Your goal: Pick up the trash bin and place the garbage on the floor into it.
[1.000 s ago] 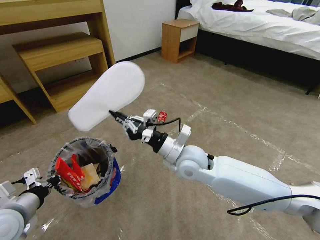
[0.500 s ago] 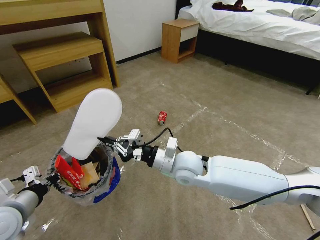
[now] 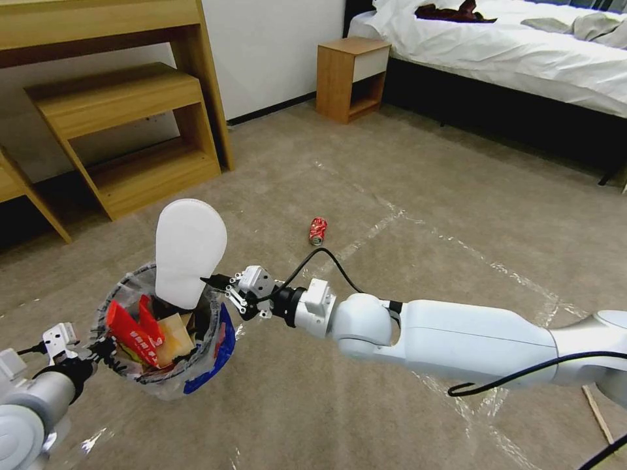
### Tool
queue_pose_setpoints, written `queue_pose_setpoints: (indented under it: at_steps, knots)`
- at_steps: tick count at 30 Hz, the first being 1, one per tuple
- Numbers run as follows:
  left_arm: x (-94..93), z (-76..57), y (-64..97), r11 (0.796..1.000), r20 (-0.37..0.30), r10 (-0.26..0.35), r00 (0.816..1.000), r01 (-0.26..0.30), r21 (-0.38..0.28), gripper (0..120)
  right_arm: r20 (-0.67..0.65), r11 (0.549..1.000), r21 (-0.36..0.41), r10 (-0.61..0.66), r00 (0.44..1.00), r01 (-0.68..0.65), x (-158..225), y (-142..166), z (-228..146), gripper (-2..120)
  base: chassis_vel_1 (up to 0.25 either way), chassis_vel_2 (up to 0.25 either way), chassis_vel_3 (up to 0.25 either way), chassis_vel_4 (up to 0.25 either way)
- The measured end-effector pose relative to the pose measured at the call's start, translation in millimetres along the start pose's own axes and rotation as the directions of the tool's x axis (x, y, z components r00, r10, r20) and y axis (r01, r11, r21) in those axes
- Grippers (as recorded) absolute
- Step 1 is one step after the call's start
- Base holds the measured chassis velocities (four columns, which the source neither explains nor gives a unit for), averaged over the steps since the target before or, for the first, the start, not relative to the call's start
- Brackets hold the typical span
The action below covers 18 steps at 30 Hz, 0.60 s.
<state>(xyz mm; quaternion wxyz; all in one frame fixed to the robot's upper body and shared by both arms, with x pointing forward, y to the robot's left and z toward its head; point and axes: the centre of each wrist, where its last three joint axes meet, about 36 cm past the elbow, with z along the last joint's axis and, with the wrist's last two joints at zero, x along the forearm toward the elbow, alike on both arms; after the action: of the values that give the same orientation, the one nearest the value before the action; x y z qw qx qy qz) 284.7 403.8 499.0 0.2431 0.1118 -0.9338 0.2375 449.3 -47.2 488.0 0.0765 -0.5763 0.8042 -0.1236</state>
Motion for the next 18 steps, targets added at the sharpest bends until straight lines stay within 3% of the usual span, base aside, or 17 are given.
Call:
queue_pose_setpoints:
  at_steps: [18]
  knots:
    - [-2.0, -2.9, 1.9, 1.0, 0.02, -0.002, 1.0, 0.002, 0.01, 0, 0.018, 0.995, -0.024, -0.097, 0.995, 0.098, -37, 31, -4, 0, 0.0, 0.0, 0.0, 0.0]
